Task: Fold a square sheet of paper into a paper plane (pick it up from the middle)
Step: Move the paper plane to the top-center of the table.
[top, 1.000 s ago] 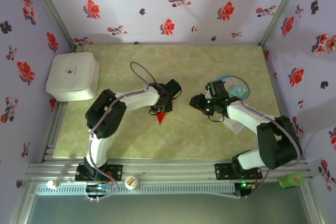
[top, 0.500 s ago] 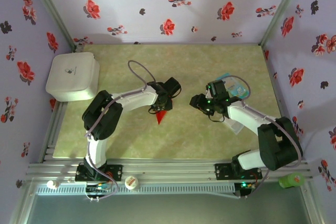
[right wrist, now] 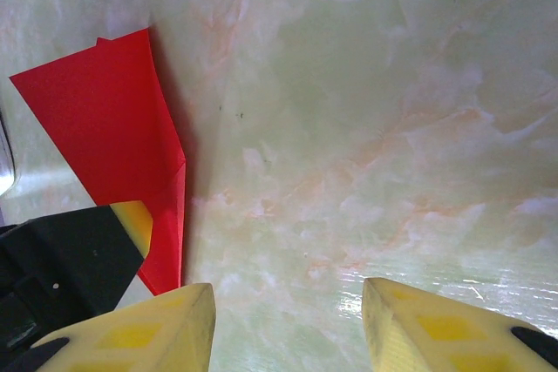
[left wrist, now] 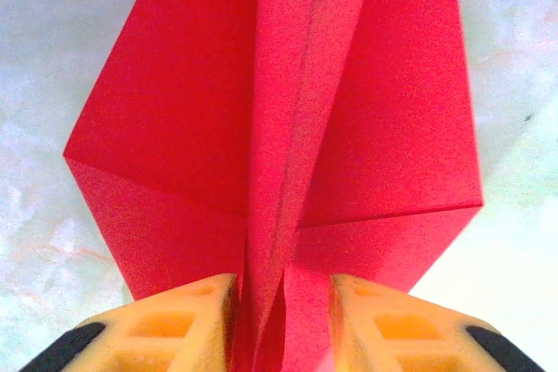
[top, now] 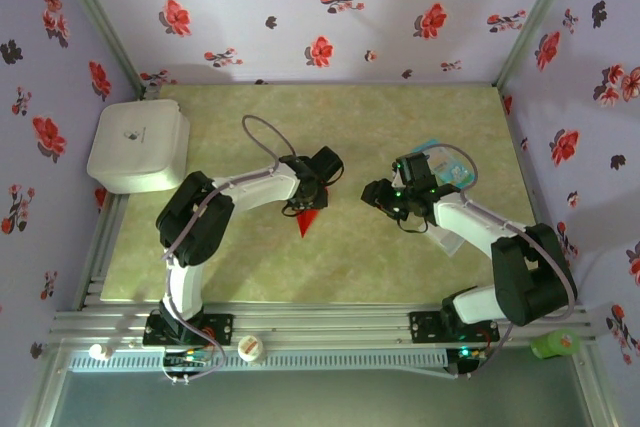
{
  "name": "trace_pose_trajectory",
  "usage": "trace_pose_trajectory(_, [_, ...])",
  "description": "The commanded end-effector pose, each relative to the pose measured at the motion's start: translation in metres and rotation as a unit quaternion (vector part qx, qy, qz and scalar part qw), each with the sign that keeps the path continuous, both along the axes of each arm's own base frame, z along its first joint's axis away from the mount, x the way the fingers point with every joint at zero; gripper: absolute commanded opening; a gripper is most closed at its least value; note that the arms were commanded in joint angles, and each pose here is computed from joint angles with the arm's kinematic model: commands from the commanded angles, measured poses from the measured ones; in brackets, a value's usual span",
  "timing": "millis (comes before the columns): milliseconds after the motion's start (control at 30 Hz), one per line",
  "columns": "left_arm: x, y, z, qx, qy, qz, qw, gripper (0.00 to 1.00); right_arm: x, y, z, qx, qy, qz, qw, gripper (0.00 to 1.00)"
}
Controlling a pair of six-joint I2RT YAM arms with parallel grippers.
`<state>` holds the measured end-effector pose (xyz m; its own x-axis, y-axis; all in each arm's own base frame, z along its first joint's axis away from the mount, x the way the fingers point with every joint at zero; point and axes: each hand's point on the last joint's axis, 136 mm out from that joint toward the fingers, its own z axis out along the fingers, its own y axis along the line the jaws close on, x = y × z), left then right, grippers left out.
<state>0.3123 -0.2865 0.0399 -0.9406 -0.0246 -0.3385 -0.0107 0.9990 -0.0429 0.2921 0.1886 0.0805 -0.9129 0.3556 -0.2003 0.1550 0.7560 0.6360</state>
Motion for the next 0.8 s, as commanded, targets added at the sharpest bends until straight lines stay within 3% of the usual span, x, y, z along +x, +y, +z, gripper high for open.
trace_pose_trajectory(0, [0.001, 0.012, -0.015, 0.027, 0.006, -0.001, 1.0, 0.32, -0.002, -0.005, -0.003, -0.007, 0.004, -0.004, 1.0, 0.48])
trace_pose_trajectory(367, [-0.001, 0.011, -0.027, 0.016, 0.017, 0.001, 1.0, 0.26, -0.002, -0.003, -0.005, -0.002, 0.007, -0.002, 1.0, 0.49])
trace_pose_trajectory(767, [-0.007, 0.012, -0.04, 0.01, 0.036, 0.027, 0.999, 0.28, -0.003, 0.0, -0.006, 0.004, 0.009, 0.001, 1.0, 0.5])
